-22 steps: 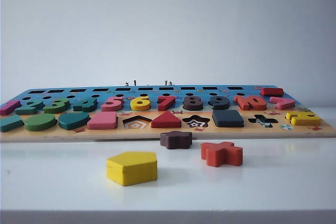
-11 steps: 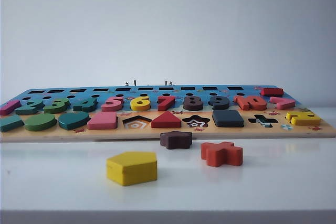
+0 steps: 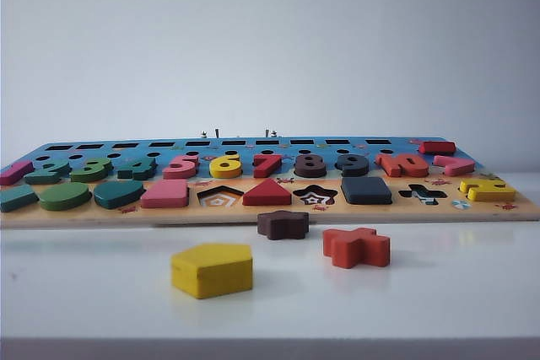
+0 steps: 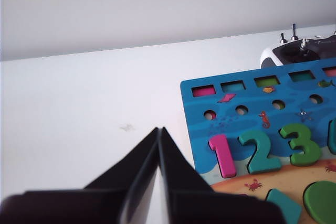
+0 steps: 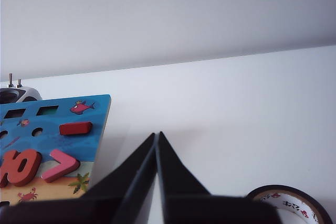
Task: Insert the cube into the slot.
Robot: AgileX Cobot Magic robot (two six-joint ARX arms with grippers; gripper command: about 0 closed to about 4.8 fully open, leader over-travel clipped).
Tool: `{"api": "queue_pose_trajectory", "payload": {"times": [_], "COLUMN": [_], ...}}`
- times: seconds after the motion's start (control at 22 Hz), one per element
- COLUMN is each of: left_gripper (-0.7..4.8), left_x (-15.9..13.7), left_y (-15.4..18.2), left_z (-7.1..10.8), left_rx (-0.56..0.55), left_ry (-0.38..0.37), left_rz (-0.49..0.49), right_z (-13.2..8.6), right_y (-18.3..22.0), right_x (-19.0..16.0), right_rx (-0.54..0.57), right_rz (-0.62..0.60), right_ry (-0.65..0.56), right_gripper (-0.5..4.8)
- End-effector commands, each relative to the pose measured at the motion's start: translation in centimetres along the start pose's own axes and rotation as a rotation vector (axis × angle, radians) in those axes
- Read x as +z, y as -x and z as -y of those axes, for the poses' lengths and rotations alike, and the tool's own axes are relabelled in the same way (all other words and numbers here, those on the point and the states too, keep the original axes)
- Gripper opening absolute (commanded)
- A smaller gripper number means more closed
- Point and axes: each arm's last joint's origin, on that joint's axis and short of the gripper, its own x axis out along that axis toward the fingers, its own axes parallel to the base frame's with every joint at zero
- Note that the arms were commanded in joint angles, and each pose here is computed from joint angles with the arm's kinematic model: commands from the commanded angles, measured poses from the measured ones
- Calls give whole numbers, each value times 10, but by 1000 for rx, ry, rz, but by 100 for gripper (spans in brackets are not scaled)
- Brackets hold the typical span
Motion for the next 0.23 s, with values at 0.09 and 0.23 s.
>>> {"api": "queue_pose_trajectory", "payload": {"times": [0.09,0.23], "left_gripper": [17,17], "left_x": [-3,-5], "left_y": [2,2], "left_z": [0,0], "left_rx": [16,24], "left_ry": [8,7], "left_rz": [47,38], "right_z": [0,0], "right_y": [0,0], "right_x": [1,1], "right_rx": [1,1], "right_rz": [12,12], "right_ry": [-2,-2], "right_gripper": [-4,-4]}}
